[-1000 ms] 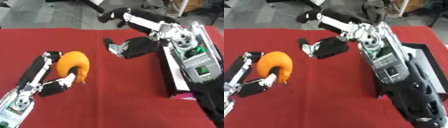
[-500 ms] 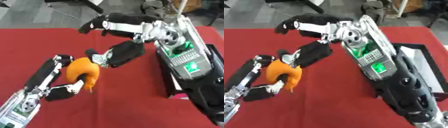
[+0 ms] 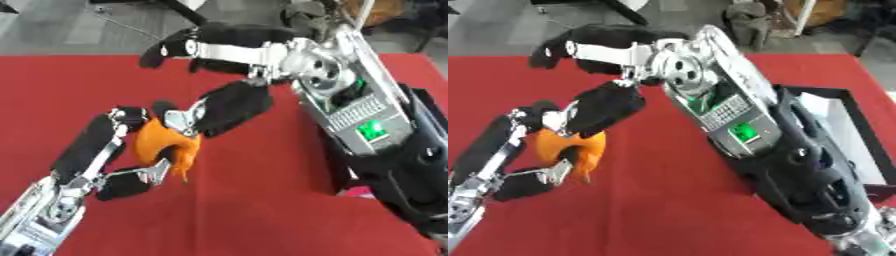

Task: Pick up the objects with one hand, pass them to the other hand, and then place them into the box on the other side of the table.

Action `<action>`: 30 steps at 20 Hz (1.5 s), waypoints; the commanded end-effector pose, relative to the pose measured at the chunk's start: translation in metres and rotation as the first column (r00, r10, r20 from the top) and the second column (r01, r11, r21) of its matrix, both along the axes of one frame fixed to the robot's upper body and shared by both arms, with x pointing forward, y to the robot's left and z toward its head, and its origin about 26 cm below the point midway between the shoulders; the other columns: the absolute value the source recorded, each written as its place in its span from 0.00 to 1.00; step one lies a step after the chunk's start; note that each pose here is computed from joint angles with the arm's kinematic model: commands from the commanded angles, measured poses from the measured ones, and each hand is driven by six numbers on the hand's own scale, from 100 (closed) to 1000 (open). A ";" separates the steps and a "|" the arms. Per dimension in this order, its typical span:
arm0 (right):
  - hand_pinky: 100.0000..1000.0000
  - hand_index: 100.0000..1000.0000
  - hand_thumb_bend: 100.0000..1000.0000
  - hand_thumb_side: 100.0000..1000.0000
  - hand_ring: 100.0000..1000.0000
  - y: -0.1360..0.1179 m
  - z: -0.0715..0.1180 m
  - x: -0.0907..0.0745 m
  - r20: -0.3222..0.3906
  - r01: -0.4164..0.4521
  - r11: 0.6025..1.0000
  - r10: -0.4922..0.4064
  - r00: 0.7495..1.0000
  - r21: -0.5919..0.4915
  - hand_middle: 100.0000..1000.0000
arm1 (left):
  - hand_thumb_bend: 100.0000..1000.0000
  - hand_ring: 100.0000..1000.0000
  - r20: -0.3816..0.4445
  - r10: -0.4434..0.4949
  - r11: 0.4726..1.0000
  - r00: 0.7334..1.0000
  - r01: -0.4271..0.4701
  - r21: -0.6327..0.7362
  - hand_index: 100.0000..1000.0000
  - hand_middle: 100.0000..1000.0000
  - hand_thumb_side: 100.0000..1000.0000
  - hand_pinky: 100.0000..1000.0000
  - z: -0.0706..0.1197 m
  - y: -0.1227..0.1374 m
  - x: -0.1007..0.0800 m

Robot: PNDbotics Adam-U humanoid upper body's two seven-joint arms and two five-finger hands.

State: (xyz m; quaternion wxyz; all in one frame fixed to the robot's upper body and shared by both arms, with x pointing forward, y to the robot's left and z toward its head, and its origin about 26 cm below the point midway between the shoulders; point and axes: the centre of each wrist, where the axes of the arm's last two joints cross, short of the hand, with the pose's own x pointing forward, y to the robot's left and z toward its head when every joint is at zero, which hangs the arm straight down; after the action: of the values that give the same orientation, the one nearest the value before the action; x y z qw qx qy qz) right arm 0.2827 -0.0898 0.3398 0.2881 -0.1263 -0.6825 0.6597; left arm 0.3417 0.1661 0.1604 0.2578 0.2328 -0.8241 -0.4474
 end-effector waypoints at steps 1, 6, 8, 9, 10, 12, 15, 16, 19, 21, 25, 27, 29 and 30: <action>0.84 0.92 0.00 0.48 1.00 -0.003 0.008 -0.007 -0.115 0.036 0.997 -0.044 0.992 -0.067 0.87 | 0.00 0.47 0.057 0.012 1.000 0.998 -0.012 0.003 0.49 0.38 0.42 0.58 0.005 -0.001 -0.001; 0.85 0.93 0.10 0.41 1.00 0.002 -0.005 0.004 -0.137 0.036 0.990 -0.054 0.989 -0.134 0.87 | 0.00 0.47 0.104 0.015 1.000 0.994 -0.016 0.015 0.49 0.38 0.43 0.58 0.009 -0.003 -0.003; 0.85 0.93 0.11 0.40 1.00 0.003 -0.010 0.010 -0.143 0.038 0.988 -0.060 0.988 -0.152 0.87 | 0.00 0.48 0.123 0.018 1.000 0.992 -0.019 0.009 0.49 0.39 0.42 0.58 0.011 -0.003 -0.004; 0.86 0.93 0.12 0.38 1.00 0.004 -0.012 0.013 -0.144 0.041 0.987 -0.065 0.987 -0.158 0.87 | 0.00 0.48 0.137 0.019 1.000 0.990 -0.020 0.007 0.48 0.39 0.41 0.58 0.012 -0.004 -0.005; 0.86 0.92 0.12 0.36 1.00 0.004 -0.013 0.015 -0.143 0.043 0.986 -0.067 0.987 -0.163 0.87 | 0.00 0.48 0.151 0.020 1.000 0.988 -0.021 0.006 0.48 0.39 0.40 0.58 0.013 -0.004 -0.006; 0.87 0.92 0.13 0.35 1.00 0.005 -0.015 0.018 -0.140 0.044 0.984 -0.069 0.988 -0.173 0.88 | 0.00 0.47 0.172 0.025 1.000 0.985 -0.026 0.002 0.48 0.38 0.40 0.58 0.014 -0.005 -0.007; 0.88 0.92 0.14 0.34 1.00 0.005 -0.018 0.022 -0.130 0.053 0.980 -0.079 0.988 -0.191 0.89 | 0.00 0.47 0.196 0.021 1.000 0.980 -0.020 -0.008 0.48 0.38 0.40 0.58 0.015 -0.005 -0.009; 0.89 0.92 0.13 0.33 1.00 0.006 -0.019 0.024 -0.126 0.055 0.979 -0.081 0.989 -0.196 0.89 | 0.00 0.47 0.202 0.018 1.000 0.979 -0.016 -0.010 0.48 0.38 0.39 0.58 0.016 -0.006 -0.010; 0.90 0.92 0.13 0.31 1.00 0.006 -0.022 0.028 -0.114 0.072 0.975 -0.098 0.989 -0.210 0.88 | 0.00 0.47 0.229 -0.005 1.000 0.973 0.010 -0.022 0.48 0.38 0.40 0.58 0.017 -0.007 -0.012; 0.90 0.92 0.13 0.31 1.00 0.006 -0.023 0.030 -0.110 0.079 0.973 -0.105 0.988 -0.215 0.88 | 0.00 0.47 0.238 -0.015 0.999 0.971 0.023 -0.034 0.48 0.38 0.40 0.58 0.017 -0.007 -0.013; 0.91 0.92 0.12 0.27 1.00 0.005 -0.021 0.031 -0.086 0.101 0.971 -0.122 0.989 -0.215 0.92 | 0.00 0.48 0.259 -0.033 0.998 0.965 0.043 -0.036 0.48 0.39 0.38 0.58 0.016 -0.007 -0.015; 0.91 0.91 0.11 0.27 1.00 0.005 -0.023 0.032 -0.084 0.109 0.969 -0.130 0.988 -0.220 0.93 | 0.00 0.48 0.285 -0.049 0.998 0.957 0.062 -0.034 0.48 0.39 0.37 0.58 0.017 -0.008 -0.016; 0.91 0.91 0.09 0.24 1.00 0.006 -0.025 0.035 -0.086 0.114 0.967 -0.137 0.987 -0.228 0.94 | 0.00 0.48 0.310 -0.062 0.996 0.949 0.076 -0.034 0.48 0.39 0.35 0.58 0.018 -0.008 -0.017; 0.91 0.90 0.09 0.23 1.00 0.006 -0.027 0.036 -0.087 0.118 0.965 -0.142 0.986 -0.234 0.94 | 0.00 0.48 0.327 -0.070 0.996 0.942 0.086 -0.034 0.48 0.39 0.35 0.58 0.019 -0.009 -0.018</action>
State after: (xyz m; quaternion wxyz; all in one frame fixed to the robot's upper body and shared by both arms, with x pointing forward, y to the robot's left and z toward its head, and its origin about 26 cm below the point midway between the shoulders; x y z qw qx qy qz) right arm 0.3166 -0.0807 0.3091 0.3185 -0.1624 -0.6011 0.7148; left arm 0.3270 0.1562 0.1669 0.1358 0.2624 -0.8671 -0.4010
